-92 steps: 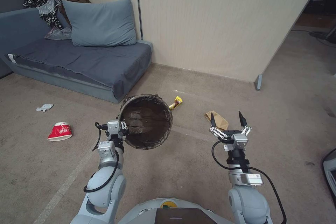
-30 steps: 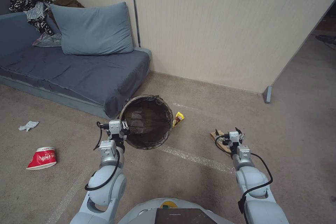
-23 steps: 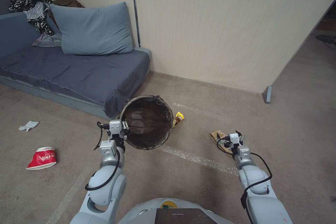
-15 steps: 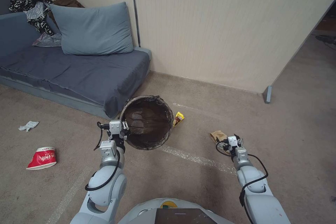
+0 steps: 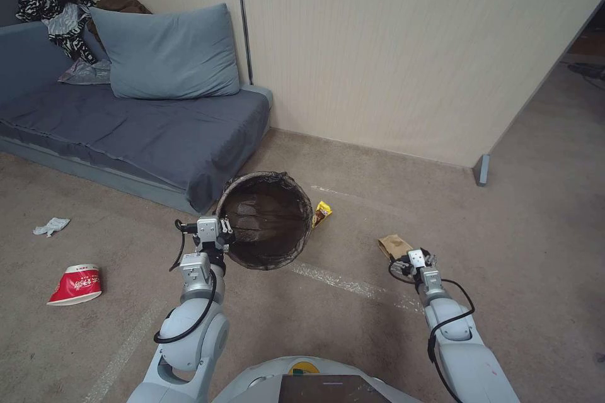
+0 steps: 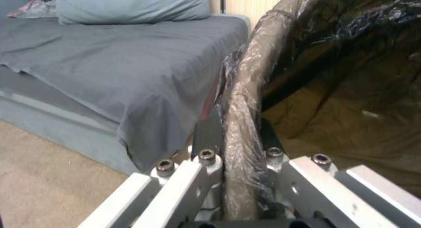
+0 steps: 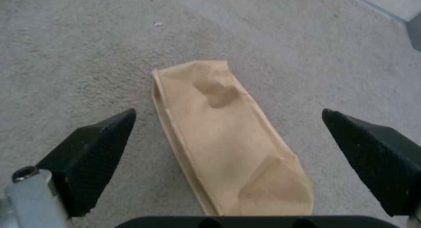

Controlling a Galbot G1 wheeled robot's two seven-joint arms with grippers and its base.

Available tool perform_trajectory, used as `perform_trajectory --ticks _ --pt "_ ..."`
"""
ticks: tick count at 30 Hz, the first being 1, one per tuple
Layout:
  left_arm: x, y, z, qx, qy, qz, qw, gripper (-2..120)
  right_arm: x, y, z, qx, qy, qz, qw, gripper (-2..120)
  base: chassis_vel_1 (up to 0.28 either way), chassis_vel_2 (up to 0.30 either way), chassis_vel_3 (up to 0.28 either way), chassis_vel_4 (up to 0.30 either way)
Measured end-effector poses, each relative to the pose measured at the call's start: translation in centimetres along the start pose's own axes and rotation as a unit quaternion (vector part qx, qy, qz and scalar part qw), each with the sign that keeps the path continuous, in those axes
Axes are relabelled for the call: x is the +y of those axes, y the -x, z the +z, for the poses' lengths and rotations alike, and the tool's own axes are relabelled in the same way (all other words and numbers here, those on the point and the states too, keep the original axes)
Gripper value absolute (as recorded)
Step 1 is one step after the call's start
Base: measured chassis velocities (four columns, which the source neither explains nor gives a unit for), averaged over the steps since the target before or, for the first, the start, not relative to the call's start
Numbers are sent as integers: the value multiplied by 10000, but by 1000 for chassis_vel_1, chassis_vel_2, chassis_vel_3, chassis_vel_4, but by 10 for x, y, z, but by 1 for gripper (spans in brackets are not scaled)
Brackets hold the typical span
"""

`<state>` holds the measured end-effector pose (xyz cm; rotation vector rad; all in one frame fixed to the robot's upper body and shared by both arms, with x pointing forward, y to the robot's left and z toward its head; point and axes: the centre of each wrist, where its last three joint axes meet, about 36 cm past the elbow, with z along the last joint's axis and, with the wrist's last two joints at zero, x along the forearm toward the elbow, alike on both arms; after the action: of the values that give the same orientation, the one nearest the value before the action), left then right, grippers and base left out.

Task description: Pick up the trash bin, then pick up the garbage from the floor and place it into the trash bin.

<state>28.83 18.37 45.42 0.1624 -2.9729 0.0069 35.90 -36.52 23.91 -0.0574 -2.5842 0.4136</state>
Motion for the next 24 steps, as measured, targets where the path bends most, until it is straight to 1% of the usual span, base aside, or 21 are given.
perform_trajectory --ticks 11,17,18,19,21,22,23,24 --pt "0 -1 0 -5 -38 -47 10000 3 -5 33 8 182 32 28 9998 100 0 0 0 0" --pt "0 -2 -1 -6 -40 -62 10000 3 -6 42 13 272 61 31 9996 99 0 0 0 0" --pt "0 -2 0 -6 -40 -68 10000 3 -5 44 17 315 67 22 9995 93 0 0 0 0" --pt "0 -2 0 -6 -40 -68 10000 3 -5 44 17 315 67 22 9995 93 0 0 0 0" --pt "0 -2 -1 -8 -42 -72 10000 3 -5 47 23 381 69 -3 9993 86 0 0 0 0" --pt "0 -2 -1 -8 -42 -72 10000 3 -5 47 23 381 69 -3 9993 86 0 0 0 0" --pt "0 -2 -1 -9 -44 -73 10000 3 -4 48 25 407 72 -8 9991 81 0 0 0 0" --pt "0 -2 -1 -9 -45 -74 10000 3 -4 49 28 434 81 -10 9990 73 0 0 0 0"
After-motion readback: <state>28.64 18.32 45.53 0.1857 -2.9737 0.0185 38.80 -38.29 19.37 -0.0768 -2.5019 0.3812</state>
